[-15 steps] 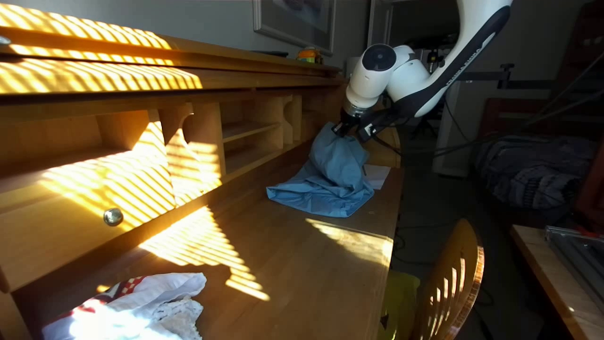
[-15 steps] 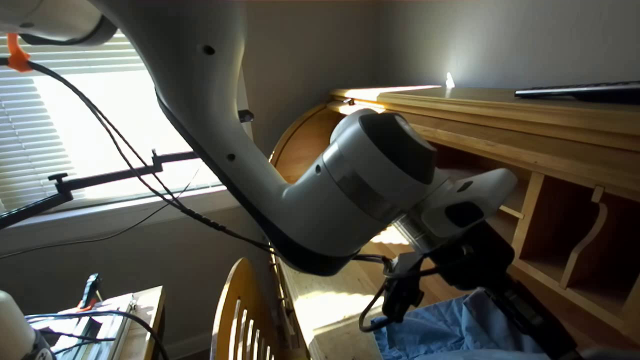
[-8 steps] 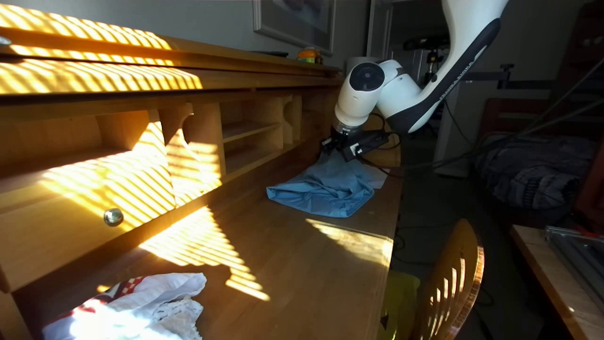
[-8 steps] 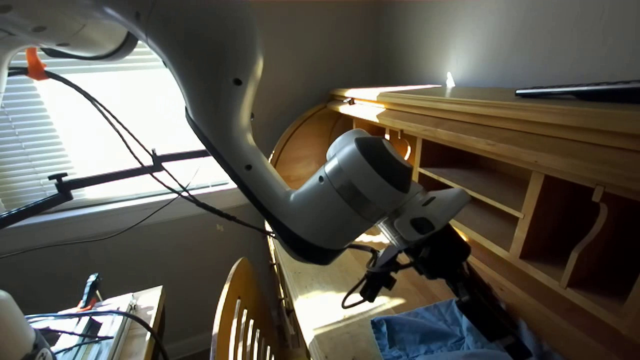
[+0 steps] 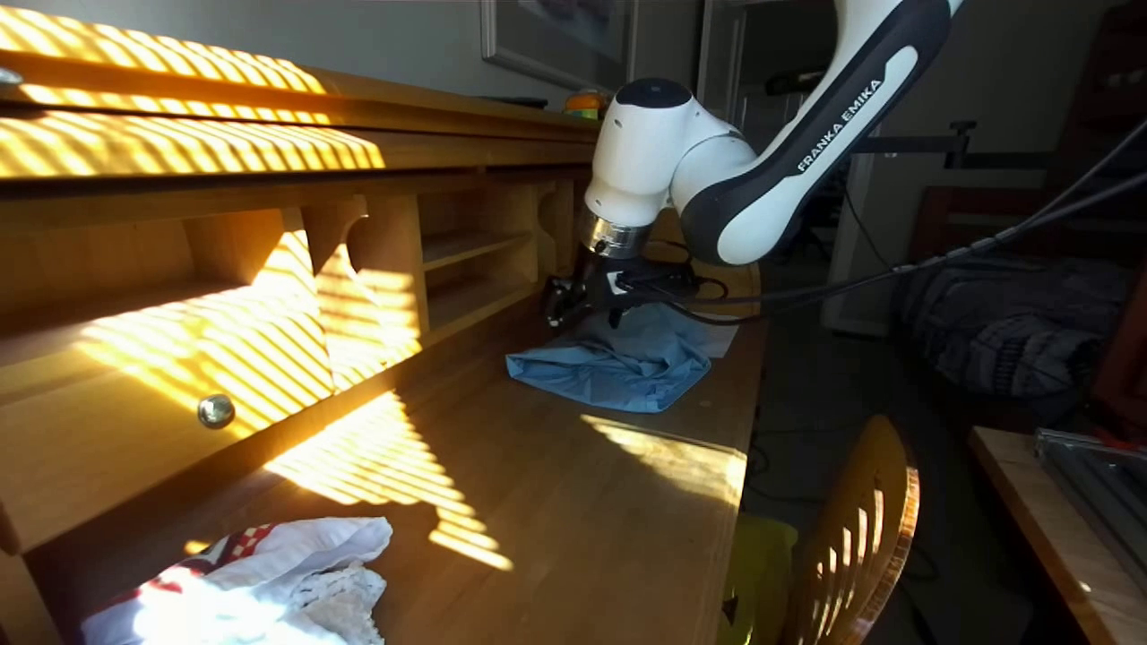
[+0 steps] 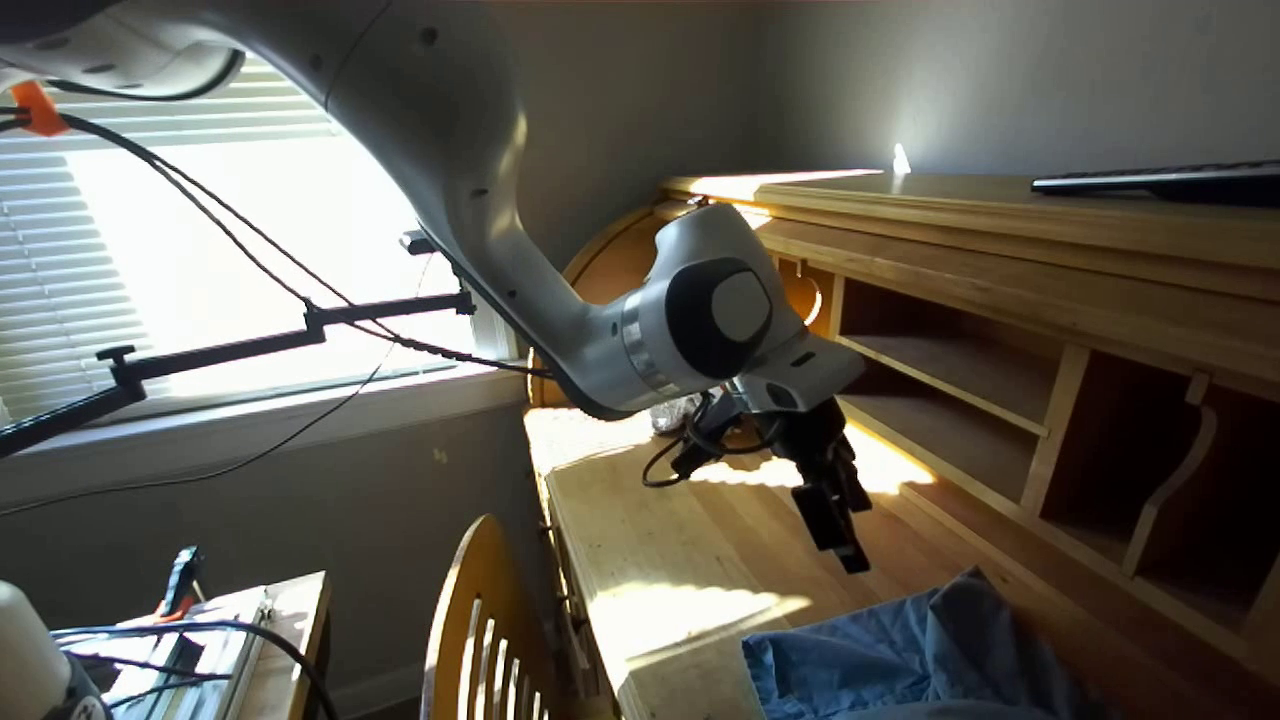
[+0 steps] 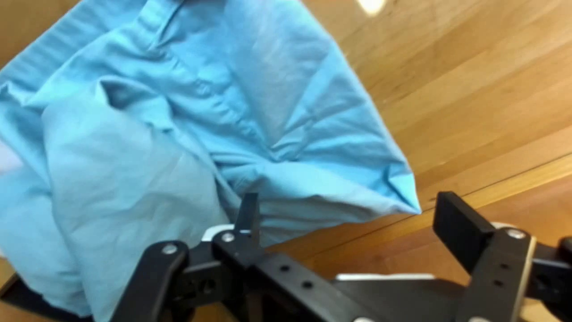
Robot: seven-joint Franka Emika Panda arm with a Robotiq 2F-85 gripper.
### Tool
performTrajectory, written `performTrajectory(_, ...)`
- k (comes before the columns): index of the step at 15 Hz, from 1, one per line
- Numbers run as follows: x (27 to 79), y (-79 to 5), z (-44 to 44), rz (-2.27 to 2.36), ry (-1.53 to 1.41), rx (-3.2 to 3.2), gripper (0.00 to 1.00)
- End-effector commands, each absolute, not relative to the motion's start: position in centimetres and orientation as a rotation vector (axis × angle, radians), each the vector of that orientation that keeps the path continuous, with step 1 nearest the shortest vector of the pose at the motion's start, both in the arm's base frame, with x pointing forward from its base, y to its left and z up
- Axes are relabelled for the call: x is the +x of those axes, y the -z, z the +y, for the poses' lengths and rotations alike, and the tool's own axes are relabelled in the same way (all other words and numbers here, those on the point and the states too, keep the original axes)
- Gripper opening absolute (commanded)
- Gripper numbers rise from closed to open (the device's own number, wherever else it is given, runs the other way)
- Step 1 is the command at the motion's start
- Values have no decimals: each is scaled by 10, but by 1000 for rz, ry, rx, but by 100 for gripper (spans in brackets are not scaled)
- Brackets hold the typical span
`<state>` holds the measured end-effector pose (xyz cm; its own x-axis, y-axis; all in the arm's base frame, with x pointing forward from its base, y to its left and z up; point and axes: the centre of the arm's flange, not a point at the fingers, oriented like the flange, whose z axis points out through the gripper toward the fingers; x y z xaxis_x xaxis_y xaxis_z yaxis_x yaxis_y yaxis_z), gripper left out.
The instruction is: Move the blue cloth to the right, then to the left
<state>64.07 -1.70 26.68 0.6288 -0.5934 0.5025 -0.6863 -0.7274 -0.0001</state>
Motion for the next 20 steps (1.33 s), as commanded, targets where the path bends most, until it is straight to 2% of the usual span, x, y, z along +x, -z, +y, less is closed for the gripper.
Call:
performTrajectory(1, 655, -265, -26, -1151, -557, 2791, 100)
performTrajectory(7, 662, -265, -61, -1003, -431, 2847, 100)
performTrajectory(14, 686, -264, -85, -652, -523, 2758, 100)
performTrajectory(20, 696, -240, -90, -353, -420, 2762, 100)
